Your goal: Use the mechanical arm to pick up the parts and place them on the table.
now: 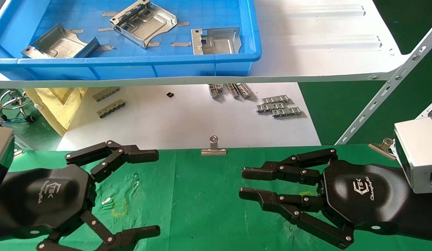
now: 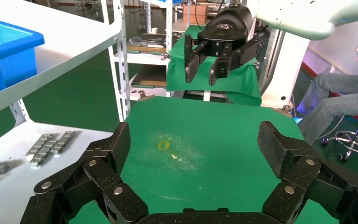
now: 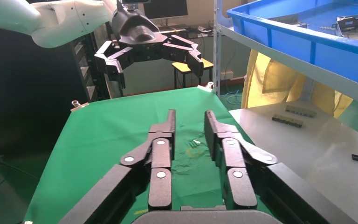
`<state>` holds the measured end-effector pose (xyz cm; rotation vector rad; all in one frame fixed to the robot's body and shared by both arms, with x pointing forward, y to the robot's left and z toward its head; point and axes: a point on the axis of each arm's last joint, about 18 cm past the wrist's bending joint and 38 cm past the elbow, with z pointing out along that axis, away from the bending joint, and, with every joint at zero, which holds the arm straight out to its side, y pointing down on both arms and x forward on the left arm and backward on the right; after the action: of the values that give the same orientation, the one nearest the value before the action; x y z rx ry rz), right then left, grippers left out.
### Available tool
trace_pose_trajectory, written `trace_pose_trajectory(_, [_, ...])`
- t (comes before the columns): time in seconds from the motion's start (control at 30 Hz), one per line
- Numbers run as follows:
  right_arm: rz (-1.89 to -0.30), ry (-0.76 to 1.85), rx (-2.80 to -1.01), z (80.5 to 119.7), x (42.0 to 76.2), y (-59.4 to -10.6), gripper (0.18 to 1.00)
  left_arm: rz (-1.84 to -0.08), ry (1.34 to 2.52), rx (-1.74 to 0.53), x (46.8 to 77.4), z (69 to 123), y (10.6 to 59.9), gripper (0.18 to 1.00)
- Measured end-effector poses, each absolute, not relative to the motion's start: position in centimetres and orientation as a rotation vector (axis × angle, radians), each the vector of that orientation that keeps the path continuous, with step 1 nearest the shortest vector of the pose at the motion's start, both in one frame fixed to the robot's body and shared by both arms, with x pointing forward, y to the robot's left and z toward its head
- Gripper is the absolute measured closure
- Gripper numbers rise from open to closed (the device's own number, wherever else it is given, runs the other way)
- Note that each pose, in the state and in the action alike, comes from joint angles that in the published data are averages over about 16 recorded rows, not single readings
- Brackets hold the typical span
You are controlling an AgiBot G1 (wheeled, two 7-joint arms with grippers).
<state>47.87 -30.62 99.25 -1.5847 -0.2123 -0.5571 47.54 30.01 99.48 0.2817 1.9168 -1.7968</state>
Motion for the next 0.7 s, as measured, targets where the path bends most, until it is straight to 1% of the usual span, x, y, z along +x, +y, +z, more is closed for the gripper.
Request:
trace_pose_trajectory(0.2, [-0.557,-0.212,-1.585,99.2,47.9,-30.6,0.870,-1.776,1.870,0.302,47.9,101.4,29.9,0.184])
trace_pose_trajectory(0.37, [-0.557,-0.212,-1.585,99.2,47.9,-30.6,0.932,-1.737,1.794,0.282,49.7,104.8,29.9,0.184])
trace_pose_trajectory(0.53, [-0.557,-0.212,-1.585,99.2,47.9,-30.6,0.965,-1.675,1.689,0.195,53.7,110.0,30.0,0.184])
trace_pose_trajectory(0.7, [-0.557,-0.212,-1.585,99.2,47.9,-30.6,0.981,-1.604,1.577,0.010,59.4,115.9,29.8,0.184])
